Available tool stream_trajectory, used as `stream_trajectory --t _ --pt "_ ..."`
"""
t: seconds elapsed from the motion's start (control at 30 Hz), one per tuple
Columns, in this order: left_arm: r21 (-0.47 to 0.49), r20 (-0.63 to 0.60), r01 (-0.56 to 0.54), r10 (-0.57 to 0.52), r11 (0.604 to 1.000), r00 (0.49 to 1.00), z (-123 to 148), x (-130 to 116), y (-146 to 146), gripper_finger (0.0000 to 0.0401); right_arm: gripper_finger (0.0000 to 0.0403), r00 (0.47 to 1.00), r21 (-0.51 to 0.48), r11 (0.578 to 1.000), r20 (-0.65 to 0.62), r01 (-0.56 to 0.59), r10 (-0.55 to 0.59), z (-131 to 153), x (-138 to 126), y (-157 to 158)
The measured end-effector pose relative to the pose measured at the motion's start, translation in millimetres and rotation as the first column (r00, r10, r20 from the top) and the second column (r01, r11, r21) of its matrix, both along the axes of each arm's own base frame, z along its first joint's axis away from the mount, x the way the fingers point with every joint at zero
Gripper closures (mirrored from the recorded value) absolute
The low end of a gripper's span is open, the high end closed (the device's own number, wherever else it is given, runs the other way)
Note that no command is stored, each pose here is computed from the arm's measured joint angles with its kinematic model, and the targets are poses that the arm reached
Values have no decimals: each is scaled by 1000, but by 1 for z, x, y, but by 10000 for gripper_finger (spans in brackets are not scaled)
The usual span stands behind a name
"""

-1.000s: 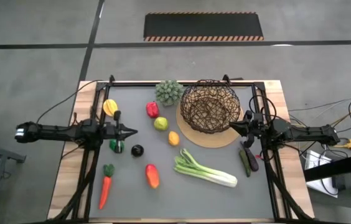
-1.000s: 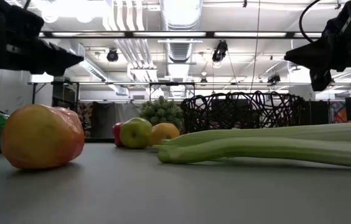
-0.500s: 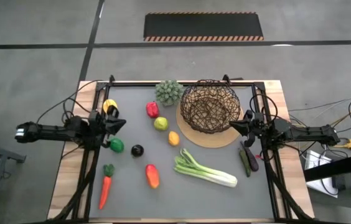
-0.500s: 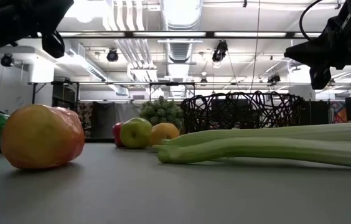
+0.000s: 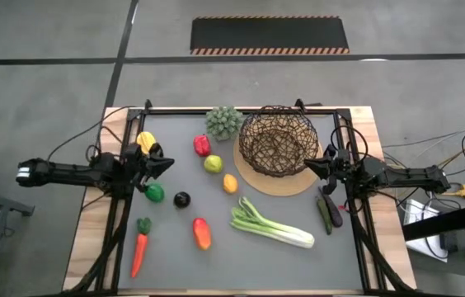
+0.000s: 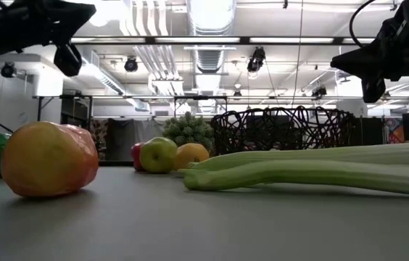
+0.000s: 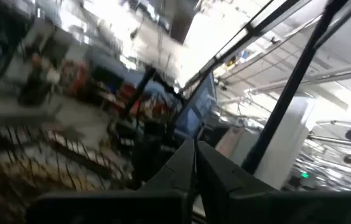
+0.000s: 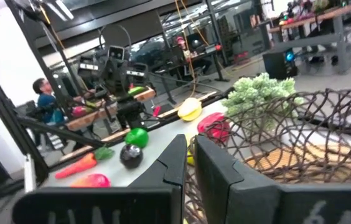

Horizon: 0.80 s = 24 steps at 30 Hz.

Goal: Build produce basket
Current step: Put the black plum into the black wire basket

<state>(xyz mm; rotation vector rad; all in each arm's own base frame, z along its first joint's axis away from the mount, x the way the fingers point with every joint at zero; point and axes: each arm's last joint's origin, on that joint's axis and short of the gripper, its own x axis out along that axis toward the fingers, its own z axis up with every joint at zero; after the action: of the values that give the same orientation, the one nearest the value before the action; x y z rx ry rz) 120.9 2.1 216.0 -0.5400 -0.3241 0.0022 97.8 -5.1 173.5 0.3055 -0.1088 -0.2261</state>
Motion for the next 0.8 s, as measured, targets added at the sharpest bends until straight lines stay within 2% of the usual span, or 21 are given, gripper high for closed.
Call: stream_trajectory --t 0.17,0.27,0.33,0.4,0.5,0.6,0.73,0.8 --pt "-115 -126 26 -41 993 991 16 17 -1 401 379 999 -67 997 -11 33 -34 1 0 -1" --pt "-146 -243 23 -59 989 968 26 29 -2 401 371 997 -108 992 0 71 -72 3 -1 -2" --pt "-173 -335 14 -72 985 939 33 37 -3 401 358 997 -152 985 4 76 -76 4 -1 -2" --pt "-192 -451 -4 -84 981 889 35 46 -4 401 341 996 -182 979 40 87 -80 8 -1 -2" --pt "-193 -562 -13 -100 981 821 46 58 -8 401 310 992 -228 968 93 106 -87 14 -3 -2" --pt "-215 -687 -7 -146 977 712 51 68 -13 401 280 989 -291 948 117 126 -95 18 -4 -2" --pt "-252 -824 6 -218 968 523 58 79 -27 401 251 988 -336 932 119 137 -103 19 -4 -2" --pt "-270 -878 -5 -244 963 411 60 84 -35 401 240 988 -337 931 118 136 -102 19 -4 -2"
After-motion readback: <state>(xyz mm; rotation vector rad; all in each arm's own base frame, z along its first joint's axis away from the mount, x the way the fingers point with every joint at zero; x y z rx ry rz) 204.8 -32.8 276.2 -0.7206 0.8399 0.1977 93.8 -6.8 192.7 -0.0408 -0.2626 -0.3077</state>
